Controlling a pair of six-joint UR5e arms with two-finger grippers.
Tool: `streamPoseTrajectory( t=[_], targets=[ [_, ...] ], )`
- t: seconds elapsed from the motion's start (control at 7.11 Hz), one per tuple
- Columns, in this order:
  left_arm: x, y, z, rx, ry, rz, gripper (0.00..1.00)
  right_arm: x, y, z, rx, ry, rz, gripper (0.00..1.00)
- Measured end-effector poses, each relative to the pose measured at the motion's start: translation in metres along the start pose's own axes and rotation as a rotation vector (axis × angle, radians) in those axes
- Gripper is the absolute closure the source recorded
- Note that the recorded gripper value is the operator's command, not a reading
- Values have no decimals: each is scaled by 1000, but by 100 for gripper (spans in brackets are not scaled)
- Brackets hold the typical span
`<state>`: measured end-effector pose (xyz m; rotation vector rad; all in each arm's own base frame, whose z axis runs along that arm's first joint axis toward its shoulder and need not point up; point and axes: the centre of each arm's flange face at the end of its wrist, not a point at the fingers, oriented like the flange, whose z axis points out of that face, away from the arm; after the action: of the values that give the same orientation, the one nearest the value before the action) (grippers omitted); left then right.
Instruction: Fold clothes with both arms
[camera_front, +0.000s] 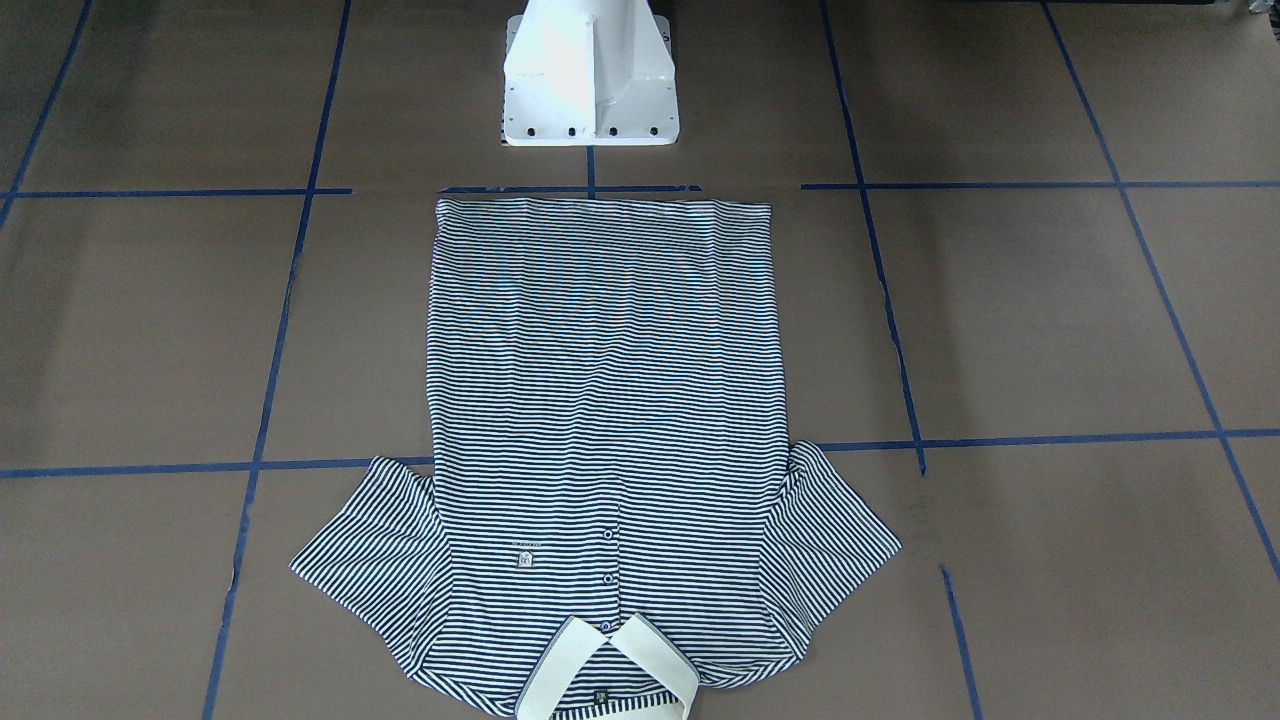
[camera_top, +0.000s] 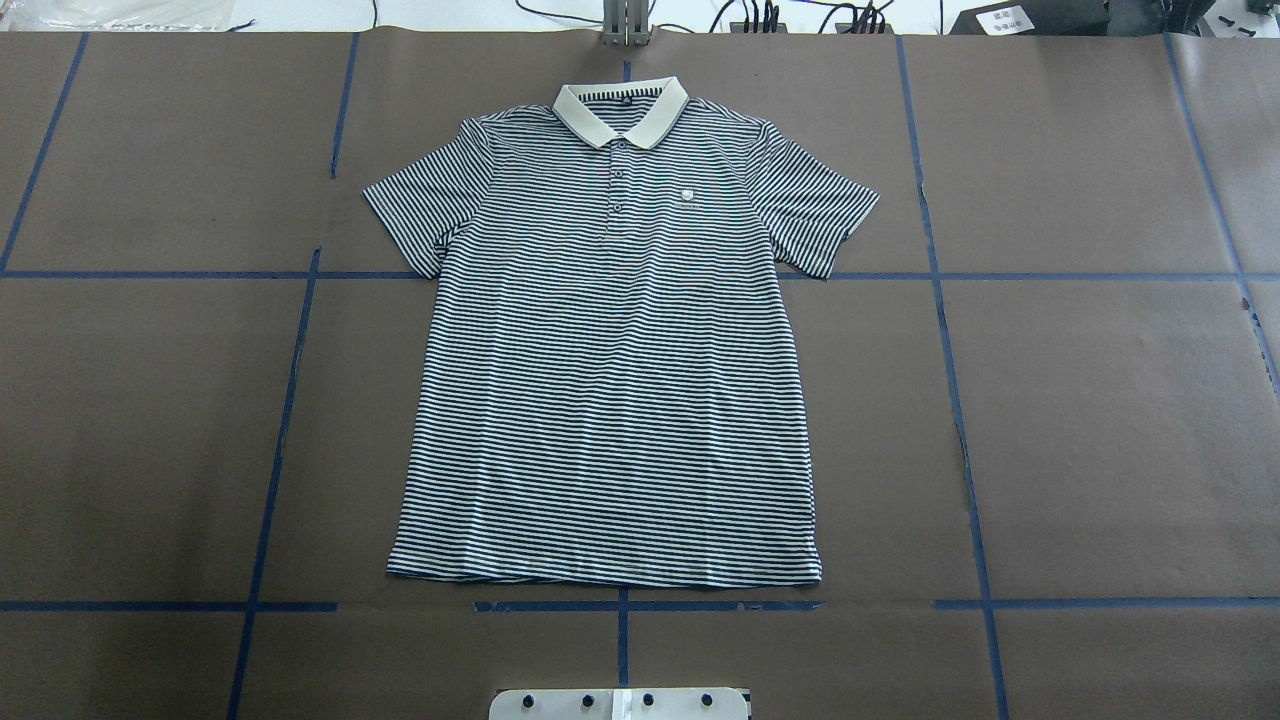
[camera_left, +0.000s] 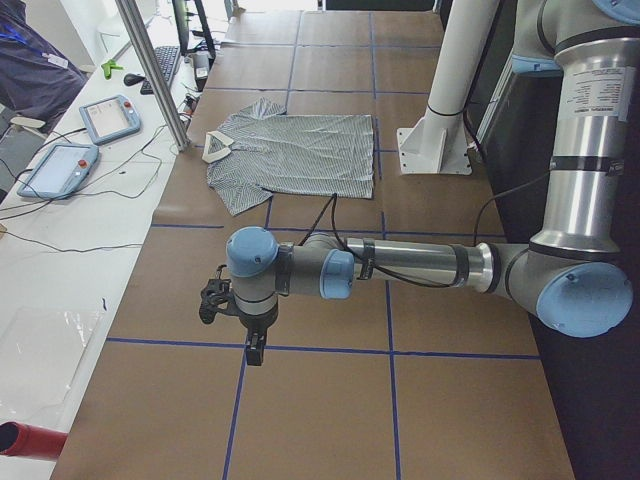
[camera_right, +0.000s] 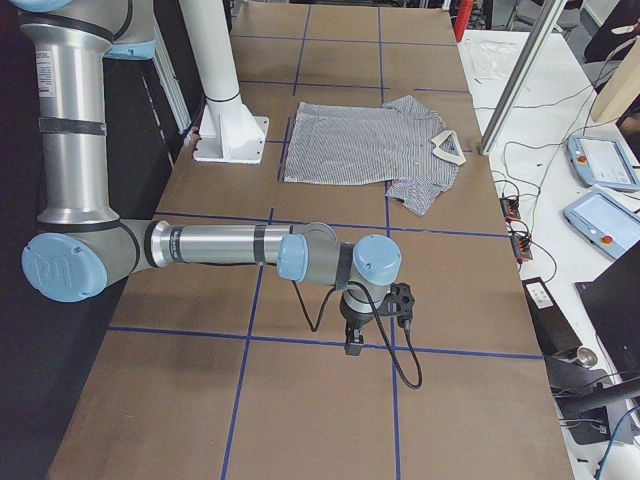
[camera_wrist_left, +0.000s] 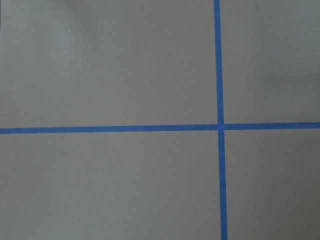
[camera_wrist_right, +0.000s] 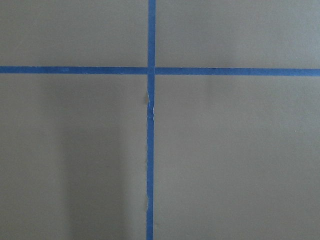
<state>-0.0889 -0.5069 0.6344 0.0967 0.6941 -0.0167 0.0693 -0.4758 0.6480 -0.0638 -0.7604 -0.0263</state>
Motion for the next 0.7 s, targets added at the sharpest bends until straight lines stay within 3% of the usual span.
streamPoseTrajectory(
  t=[0.42, 0.7],
  targets=[
    [2, -1, -1, 4, 1, 5, 0, -10, -5, -6, 16, -39, -13, 0],
    [9, -9, -8, 26, 3, 24, 0, -19, -19, -14, 66, -72, -63, 0]
  ],
)
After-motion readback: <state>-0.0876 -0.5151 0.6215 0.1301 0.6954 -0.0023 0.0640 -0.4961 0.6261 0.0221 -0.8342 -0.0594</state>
